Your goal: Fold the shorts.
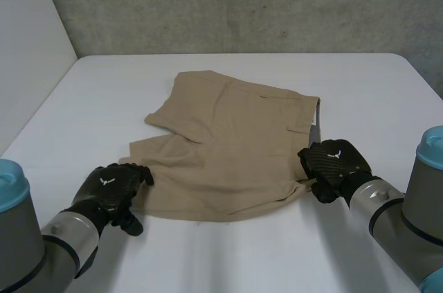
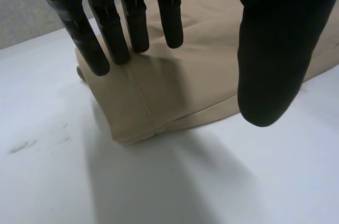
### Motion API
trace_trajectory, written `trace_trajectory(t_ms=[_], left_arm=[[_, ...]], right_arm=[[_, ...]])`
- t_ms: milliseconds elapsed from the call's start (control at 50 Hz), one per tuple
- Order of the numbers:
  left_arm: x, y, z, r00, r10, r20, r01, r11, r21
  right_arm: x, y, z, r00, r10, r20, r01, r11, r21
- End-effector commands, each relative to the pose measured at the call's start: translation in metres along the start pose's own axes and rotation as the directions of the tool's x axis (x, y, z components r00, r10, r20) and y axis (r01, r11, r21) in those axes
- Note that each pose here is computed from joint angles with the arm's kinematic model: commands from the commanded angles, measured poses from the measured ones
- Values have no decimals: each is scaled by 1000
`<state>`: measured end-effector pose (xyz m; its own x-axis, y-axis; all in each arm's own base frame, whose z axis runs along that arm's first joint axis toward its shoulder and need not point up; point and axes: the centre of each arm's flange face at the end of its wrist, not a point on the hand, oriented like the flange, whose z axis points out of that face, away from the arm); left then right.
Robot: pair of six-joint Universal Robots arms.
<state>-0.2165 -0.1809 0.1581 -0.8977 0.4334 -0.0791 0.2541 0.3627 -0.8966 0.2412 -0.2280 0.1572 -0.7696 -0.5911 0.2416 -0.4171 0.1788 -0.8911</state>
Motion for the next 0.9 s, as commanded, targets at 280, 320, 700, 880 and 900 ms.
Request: trace_trajectory(t_ms=[280, 320, 700, 880, 900], left_arm=[[-26, 13, 53, 996, -32, 79, 34, 999, -24], [-27, 12, 56, 996, -34, 83, 36, 999, -18], [-30, 19, 63, 994, 74, 86, -72, 997, -33], [-29, 20, 62, 993, 79, 83, -75, 996, -41], [-29, 20, 62, 993, 79, 83, -75, 996, -41]], right_arm=[[2, 0, 1, 1000, 1, -7, 0, 1000, 7], [2, 0, 2, 1000, 1, -7, -1, 1000, 6], [2, 0, 2, 1000, -3, -12, 3, 1000, 11], [3, 2, 3, 1000, -2, -24, 2, 1000, 3], [3, 1, 3, 1000, -2, -26, 2, 1000, 3]])
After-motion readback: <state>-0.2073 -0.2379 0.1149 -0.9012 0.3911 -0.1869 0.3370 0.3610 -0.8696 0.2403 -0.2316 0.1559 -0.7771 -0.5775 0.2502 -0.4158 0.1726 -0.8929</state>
